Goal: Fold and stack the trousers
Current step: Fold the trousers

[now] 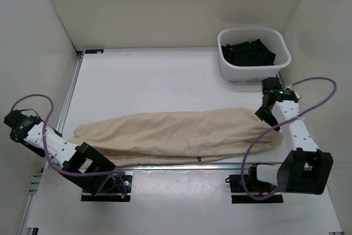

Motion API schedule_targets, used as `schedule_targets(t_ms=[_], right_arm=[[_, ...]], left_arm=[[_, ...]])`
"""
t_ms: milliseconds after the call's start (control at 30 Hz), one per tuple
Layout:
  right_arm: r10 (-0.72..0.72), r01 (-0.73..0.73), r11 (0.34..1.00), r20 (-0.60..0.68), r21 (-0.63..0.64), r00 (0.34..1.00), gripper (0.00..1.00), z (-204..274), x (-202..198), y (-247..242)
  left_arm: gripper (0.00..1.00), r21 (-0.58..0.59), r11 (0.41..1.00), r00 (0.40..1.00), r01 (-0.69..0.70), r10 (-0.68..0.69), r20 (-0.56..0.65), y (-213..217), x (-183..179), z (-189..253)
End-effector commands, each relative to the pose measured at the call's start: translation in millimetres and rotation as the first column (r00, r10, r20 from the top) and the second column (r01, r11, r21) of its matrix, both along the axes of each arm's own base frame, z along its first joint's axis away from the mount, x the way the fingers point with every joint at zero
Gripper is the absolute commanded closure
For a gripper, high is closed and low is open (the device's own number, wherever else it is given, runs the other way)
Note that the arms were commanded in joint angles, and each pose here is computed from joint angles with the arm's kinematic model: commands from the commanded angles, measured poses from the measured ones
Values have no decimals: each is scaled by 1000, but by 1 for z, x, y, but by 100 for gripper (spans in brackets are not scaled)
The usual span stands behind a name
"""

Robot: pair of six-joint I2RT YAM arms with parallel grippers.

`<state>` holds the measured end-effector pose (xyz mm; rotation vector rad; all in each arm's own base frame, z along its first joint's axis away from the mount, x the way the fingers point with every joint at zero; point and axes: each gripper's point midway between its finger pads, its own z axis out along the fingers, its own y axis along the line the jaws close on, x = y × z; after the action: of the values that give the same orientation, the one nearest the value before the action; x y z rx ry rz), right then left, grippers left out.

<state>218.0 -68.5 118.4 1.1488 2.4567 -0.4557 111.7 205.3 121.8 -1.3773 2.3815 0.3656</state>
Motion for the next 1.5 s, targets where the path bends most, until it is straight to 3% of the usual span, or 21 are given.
schedule_targets(t_ms=[0,67,167,267,333,367,400,467,500,633,800,1133,1267,1333,1400,1433,1467], right_arm=[[81,-77,934,-5,-349,997,29,58,-19,-1],[103,-57,921,98,-386,990,29,77,-14,15],[263,-195,899,127,-393,956,30,86,4,58],[467,-415,845,86,-338,880,42,64,28,114],[531,-515,841,65,-169,845,56,27,34,153],[503,-496,861,46,-113,863,77,15,29,156],[492,-491,869,-4,-64,871,89,-6,18,155],[447,-442,893,-62,86,892,100,-35,-6,159],[423,-411,903,-96,122,901,100,-45,-18,155],[301,-265,939,-150,221,942,100,-79,-57,124],[161,-113,962,-184,249,970,100,-105,-59,86],[107,-78,973,-125,216,986,100,-109,42,43],[211,-196,952,-42,236,977,100,-91,93,40],[278,-268,922,2,280,961,91,-76,107,50],[319,-325,897,70,299,945,54,-53,107,55],[308,-319,895,86,312,948,38,-43,102,54],[303,-325,893,118,312,946,29,-32,91,55]], left_arm=[[35,-55,996,994,74,-69,82,-11,22,29],[35,-64,990,989,128,-123,78,-19,33,29],[36,-133,969,978,208,-207,26,-45,36,22],[36,-161,958,971,239,-241,11,-58,35,20],[35,-167,945,959,283,-280,42,-65,45,20],[35,-157,936,949,314,-307,67,-68,54,24],[35,-186,904,923,385,-374,94,-80,70,19],[40,-223,860,888,460,-452,87,-98,81,7],[42,-259,811,847,525,-527,68,-116,88,-6],[44,-231,806,785,545,-587,-199,-113,59,-80],[44,-97,826,781,555,-557,-281,-89,71,-113],[45,-29,779,763,626,-620,-184,-82,170,-106],[45,-23,773,758,634,-627,-181,-78,194,-105],[45,-49,767,747,640,-635,-197,-83,188,-106],[45,-58,765,745,642,-639,-193,-86,181,-103],[45,-71,765,741,641,-640,-201,-89,172,-107],[45,-74,764,741,640,-640,-203,-90,168,-108]])
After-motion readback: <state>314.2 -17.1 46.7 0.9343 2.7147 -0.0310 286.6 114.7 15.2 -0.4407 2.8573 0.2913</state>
